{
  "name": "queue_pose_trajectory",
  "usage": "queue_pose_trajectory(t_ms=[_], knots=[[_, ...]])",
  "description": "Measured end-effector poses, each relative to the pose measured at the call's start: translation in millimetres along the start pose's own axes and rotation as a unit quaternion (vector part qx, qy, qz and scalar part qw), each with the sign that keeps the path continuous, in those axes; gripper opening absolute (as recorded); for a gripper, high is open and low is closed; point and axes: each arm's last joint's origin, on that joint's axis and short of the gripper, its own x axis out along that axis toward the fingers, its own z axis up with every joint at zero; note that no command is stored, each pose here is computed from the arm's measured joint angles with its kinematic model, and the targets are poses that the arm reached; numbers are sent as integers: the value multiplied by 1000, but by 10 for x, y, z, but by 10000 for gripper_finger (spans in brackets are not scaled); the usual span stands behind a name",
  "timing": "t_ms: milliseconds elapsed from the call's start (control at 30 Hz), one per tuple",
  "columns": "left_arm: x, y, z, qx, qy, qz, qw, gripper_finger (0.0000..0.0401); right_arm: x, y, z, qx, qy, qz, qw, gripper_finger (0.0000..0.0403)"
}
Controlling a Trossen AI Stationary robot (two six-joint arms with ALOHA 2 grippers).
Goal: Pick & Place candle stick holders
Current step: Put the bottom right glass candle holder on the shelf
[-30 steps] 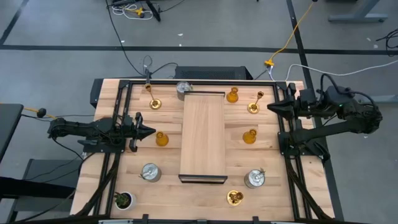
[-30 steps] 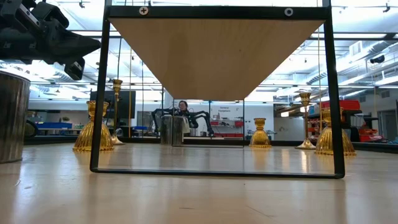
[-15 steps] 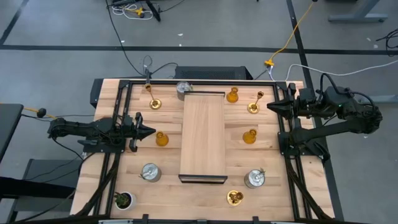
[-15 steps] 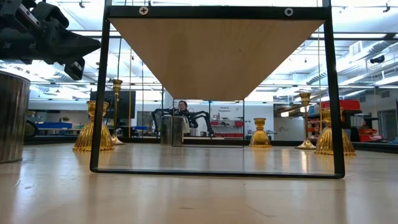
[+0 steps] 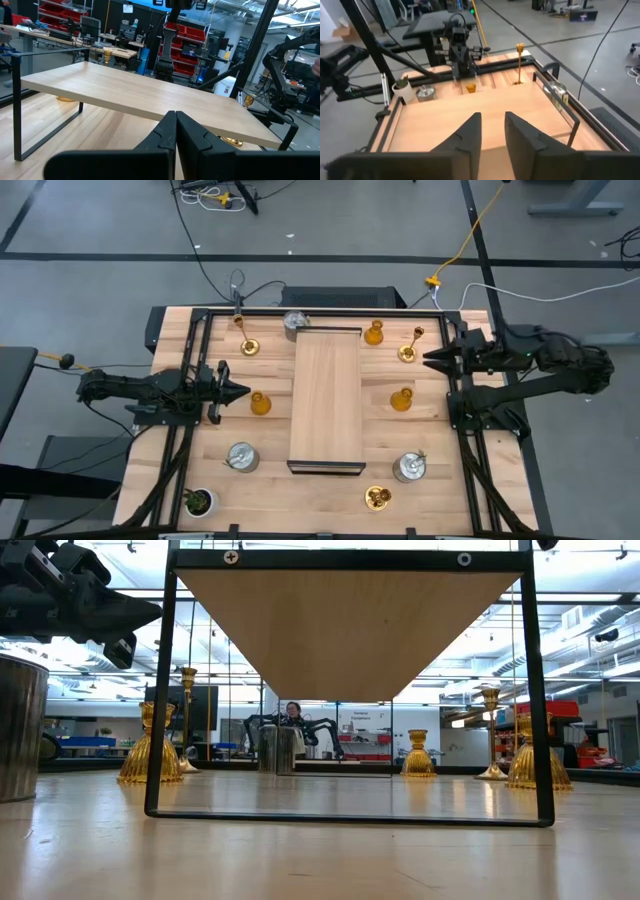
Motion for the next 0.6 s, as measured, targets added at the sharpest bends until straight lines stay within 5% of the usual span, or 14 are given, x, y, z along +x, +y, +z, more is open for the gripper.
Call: queue_pose_trajectory(t_ms=[600], knots=[[0,0,1,0,0,0,1000,10,33,-4,-7,12,6,-16,1000,204]])
